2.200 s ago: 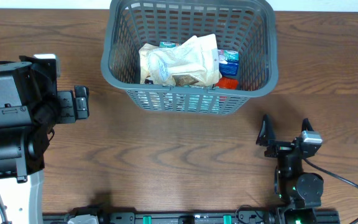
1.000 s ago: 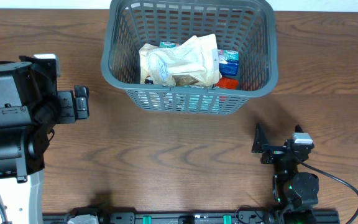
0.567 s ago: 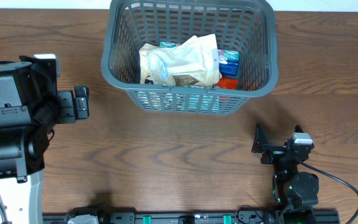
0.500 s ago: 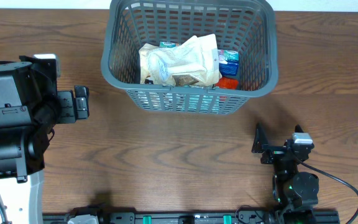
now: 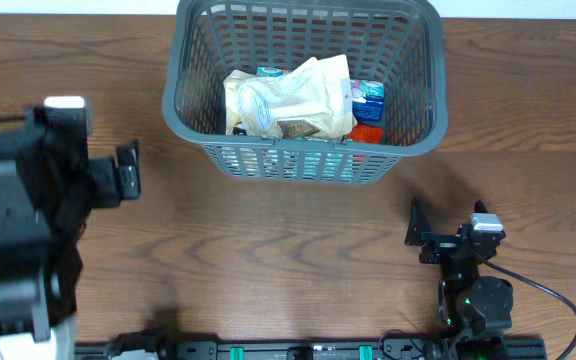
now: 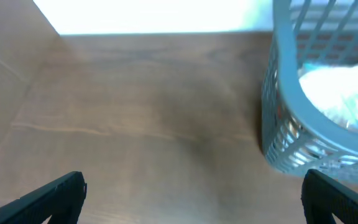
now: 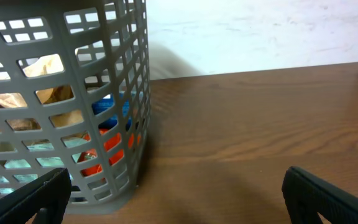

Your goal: Pack container

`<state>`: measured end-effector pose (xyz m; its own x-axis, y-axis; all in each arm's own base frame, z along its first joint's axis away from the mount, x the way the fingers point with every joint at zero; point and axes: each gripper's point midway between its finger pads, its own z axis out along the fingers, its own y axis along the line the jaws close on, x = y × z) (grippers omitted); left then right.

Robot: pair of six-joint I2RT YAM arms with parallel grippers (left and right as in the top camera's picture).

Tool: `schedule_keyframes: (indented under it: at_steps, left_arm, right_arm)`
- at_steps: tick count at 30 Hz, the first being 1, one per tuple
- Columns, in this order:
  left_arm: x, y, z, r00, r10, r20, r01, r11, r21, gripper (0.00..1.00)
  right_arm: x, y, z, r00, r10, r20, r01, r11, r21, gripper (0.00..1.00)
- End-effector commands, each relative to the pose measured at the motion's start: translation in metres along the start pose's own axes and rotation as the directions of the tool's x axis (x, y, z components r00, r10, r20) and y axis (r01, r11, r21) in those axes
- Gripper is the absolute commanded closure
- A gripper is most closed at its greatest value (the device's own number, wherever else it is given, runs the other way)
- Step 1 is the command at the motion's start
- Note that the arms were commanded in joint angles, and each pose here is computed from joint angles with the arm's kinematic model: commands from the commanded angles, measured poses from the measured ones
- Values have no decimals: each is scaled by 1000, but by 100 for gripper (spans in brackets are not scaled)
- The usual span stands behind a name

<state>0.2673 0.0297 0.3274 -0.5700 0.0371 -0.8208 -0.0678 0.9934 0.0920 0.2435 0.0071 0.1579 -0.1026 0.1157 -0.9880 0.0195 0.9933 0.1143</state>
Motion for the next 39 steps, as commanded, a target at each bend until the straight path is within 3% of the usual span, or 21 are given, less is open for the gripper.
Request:
schedule_keyframes:
  at_steps: [1,10,20,39]
  left_arm:
    - [23,-5,-6,999,-4,41,3,1000,6,1]
    - [88,-32,7,977,-24,210,7,997,83,1]
    - [95,-42,27,894,-50,445,4,995,103,1]
    - [132,-52,63,812,-47,582,-18,994,105,1]
  right_arm:
    - [2,3,0,1000,-11,-3,11,1000,-17,1]
    - [2,3,0,1000,-11,-3,11,1000,-17,1]
    - [2,3,0,1000,-11,-3,11,1000,-17,1]
    - [2,3,0,1000,-11,-3,11,1000,-17,1]
